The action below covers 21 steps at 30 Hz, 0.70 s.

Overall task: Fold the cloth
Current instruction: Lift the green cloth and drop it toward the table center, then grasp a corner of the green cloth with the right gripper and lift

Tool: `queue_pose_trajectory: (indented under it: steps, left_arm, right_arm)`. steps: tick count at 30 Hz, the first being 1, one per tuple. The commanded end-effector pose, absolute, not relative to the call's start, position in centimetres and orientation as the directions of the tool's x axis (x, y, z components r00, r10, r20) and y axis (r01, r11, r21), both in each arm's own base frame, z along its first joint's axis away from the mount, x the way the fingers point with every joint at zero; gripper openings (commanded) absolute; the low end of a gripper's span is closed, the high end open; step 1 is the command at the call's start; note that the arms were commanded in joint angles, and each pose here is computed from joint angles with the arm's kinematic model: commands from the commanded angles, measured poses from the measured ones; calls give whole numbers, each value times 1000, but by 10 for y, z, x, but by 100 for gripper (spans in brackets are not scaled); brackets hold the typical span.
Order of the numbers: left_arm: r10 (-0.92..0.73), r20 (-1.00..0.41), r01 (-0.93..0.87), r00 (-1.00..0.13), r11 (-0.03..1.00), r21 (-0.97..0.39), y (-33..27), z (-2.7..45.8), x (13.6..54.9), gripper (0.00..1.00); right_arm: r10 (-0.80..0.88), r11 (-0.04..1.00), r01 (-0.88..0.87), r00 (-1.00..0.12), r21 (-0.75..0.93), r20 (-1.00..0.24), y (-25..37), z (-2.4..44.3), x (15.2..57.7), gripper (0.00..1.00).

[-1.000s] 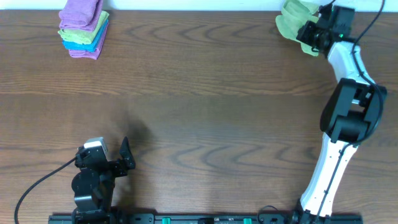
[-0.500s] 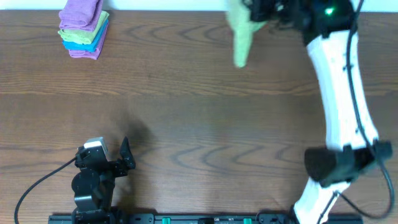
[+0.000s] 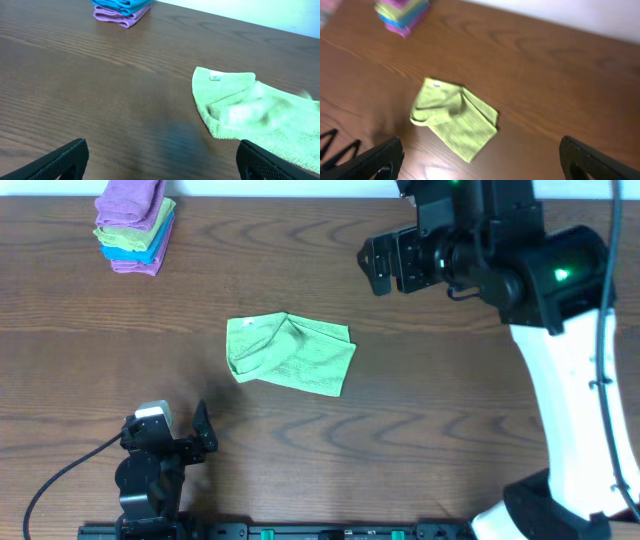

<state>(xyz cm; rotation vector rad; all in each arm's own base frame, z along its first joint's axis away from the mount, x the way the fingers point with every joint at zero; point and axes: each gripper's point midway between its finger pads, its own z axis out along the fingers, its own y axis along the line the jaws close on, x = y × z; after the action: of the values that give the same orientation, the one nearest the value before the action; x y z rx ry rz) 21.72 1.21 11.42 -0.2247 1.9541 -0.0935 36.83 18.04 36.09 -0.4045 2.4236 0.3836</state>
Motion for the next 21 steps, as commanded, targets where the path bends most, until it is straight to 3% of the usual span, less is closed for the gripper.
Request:
queue_pose_trajectory:
  steps: [1,3,7,14,21]
  left_arm:
    - [-204,-900,-124,-385,978,-169,13,106,216,95]
    - [-204,-900,-124,-385,978,-169,13,106,216,95]
    - [-204,-900,-124,-385,978,-169,13,106,216,95]
    - [-204,-900,-124,-385,978,-169,13,106,216,95]
    - [-204,-900,-124,-385,978,-169,13,106,216,95]
  right_arm:
    - [-253,925,-362,-815,117,-522,183,303,386,99]
    - [-280,923,-369,-840,111,-464,191,271,393,98]
    - [-388,881,-453,-855,133,-344,217,205,398,82]
    - [-579,704,-614,-787,356,-211,280,148,358,80]
    - [-632,630,-575,-770,521,-86,308,109,315,76]
